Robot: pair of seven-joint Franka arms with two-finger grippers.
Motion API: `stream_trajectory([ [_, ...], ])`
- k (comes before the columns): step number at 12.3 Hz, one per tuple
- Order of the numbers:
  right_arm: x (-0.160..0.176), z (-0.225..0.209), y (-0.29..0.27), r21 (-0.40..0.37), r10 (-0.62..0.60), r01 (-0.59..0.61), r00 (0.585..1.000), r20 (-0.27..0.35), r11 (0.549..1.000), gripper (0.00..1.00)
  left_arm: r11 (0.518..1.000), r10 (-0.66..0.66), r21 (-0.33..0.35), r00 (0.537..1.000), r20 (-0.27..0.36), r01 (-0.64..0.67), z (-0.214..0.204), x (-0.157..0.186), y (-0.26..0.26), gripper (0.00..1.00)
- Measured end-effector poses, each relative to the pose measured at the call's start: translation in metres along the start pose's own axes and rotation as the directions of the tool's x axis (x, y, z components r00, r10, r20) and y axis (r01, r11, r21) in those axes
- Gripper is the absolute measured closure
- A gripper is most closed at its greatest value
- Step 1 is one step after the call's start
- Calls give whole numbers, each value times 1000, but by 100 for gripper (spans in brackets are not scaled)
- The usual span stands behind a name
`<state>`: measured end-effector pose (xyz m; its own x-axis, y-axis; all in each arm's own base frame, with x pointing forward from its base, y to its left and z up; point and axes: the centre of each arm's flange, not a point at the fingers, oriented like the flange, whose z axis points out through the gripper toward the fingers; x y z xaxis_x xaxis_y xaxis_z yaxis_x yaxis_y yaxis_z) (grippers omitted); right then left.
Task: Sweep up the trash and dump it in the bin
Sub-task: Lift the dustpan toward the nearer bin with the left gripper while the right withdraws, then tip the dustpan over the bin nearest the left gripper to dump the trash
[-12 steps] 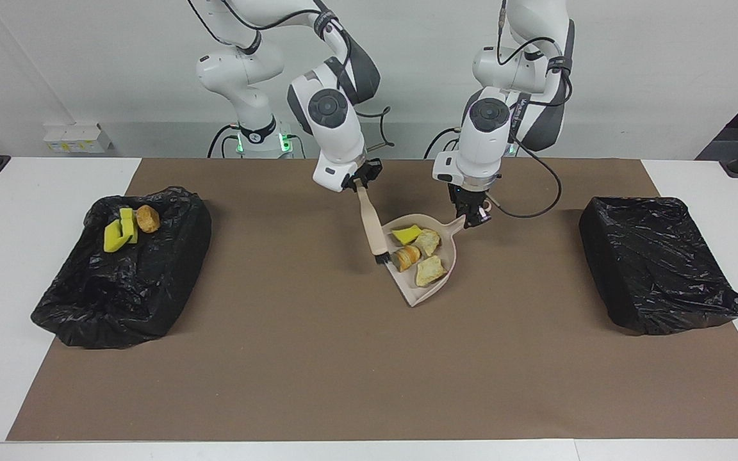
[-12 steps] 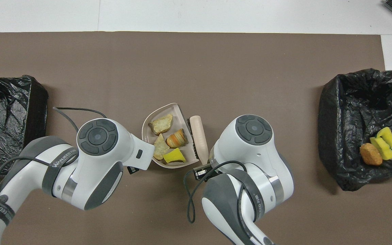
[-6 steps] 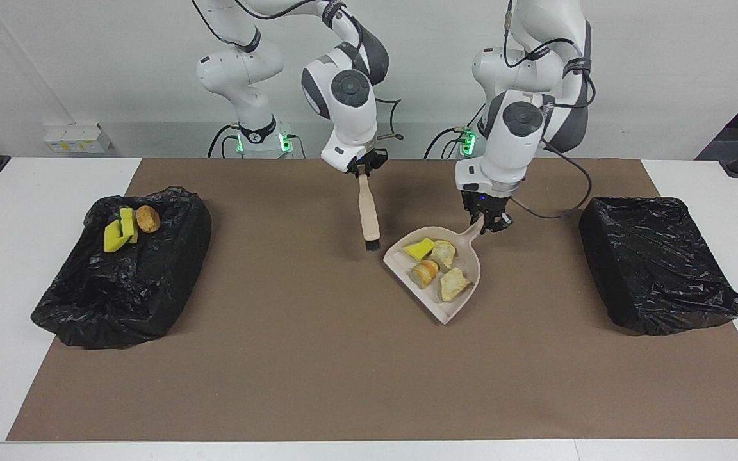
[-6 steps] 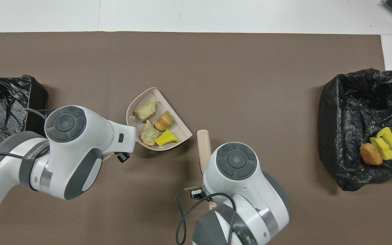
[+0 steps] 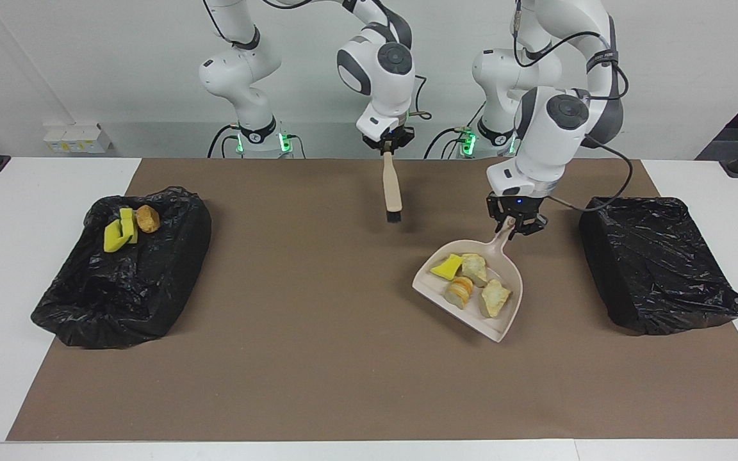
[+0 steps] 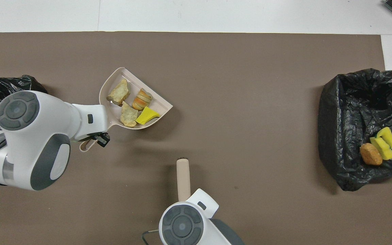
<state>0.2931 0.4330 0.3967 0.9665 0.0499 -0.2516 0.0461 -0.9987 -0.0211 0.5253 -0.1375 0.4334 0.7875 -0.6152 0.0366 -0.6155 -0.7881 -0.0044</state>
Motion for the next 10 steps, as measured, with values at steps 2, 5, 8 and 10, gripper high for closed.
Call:
stream_trajectory([
  [2,-1,32,-15,-23,-9,9,1000,-10,1000,74,998,-57,12,998,-19,57,-13,-15,-27,69],
  [5,0,71,-28,-71,-36,36,999,-12,997,74,997,-76,19,997,-29,77,-20,-21,-35,69],
  [8,4,66,-30,-89,-56,52,997,-47,995,56,996,-91,18,995,-29,92,-22,-24,-39,69],
  [10,10,54,-33,-87,-64,57,996,-70,995,28,989,-145,12,989,-12,146,-29,-41,-63,69],
])
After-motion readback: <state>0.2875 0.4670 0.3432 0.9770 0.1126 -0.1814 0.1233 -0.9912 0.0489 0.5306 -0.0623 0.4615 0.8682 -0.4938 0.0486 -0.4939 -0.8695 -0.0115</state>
